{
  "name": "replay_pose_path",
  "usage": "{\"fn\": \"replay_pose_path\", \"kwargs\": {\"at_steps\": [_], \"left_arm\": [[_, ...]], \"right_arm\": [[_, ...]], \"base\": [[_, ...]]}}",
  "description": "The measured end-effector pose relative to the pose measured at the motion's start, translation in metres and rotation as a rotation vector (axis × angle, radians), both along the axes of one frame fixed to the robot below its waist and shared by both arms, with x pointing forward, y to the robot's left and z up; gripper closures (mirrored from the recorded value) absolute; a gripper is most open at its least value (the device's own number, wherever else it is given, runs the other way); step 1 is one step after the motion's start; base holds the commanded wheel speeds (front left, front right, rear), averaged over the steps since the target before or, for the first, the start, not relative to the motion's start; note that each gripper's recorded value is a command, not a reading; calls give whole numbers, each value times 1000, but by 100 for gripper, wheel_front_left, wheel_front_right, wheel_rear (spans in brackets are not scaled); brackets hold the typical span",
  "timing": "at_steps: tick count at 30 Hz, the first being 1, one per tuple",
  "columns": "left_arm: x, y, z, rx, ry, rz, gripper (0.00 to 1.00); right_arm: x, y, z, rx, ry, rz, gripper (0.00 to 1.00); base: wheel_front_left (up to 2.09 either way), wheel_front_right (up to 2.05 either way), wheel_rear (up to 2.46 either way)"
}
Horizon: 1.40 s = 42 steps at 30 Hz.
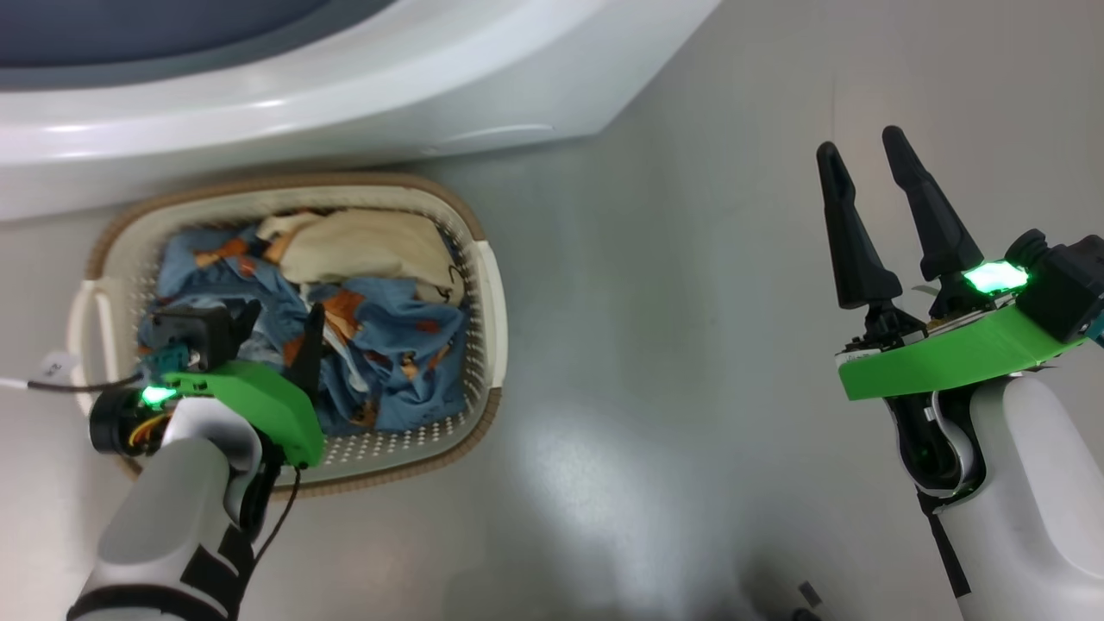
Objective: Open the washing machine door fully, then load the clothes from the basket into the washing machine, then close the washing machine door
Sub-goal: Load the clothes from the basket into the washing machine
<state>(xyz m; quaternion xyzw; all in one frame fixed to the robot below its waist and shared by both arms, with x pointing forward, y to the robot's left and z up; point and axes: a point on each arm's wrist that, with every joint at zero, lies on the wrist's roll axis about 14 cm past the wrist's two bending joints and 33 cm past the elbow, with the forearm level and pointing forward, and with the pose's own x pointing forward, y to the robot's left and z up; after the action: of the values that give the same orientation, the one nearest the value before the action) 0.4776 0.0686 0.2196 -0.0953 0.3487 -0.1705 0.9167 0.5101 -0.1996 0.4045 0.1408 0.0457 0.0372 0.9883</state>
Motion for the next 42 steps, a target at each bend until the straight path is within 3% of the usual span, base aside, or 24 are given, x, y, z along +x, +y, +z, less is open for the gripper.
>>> {"fn": "replay_pose_path", "kwargs": {"at_steps": [18,34,35,36,42], "left_arm": [[5,-28,-82,126,172,-267,0],[9,-55,-133,152,258,-391,0],[8,-55,-135,152,269,-392,27],[7,-55,-135,152,276,-393,100],[8,-51,-131,137,277,-359,100]], "right_arm": [[-12,-26,-38,-29,93,-87,0],[-16,-39,-66,-60,158,-123,0],[-16,-38,-67,-59,160,-123,0],[-16,-38,-67,-59,160,-122,0],[-13,-34,-65,-51,151,-113,0]], "base": [[0,0,0],[0,0,0],[0,0,0],[0,0,0],[0,0,0]]}}
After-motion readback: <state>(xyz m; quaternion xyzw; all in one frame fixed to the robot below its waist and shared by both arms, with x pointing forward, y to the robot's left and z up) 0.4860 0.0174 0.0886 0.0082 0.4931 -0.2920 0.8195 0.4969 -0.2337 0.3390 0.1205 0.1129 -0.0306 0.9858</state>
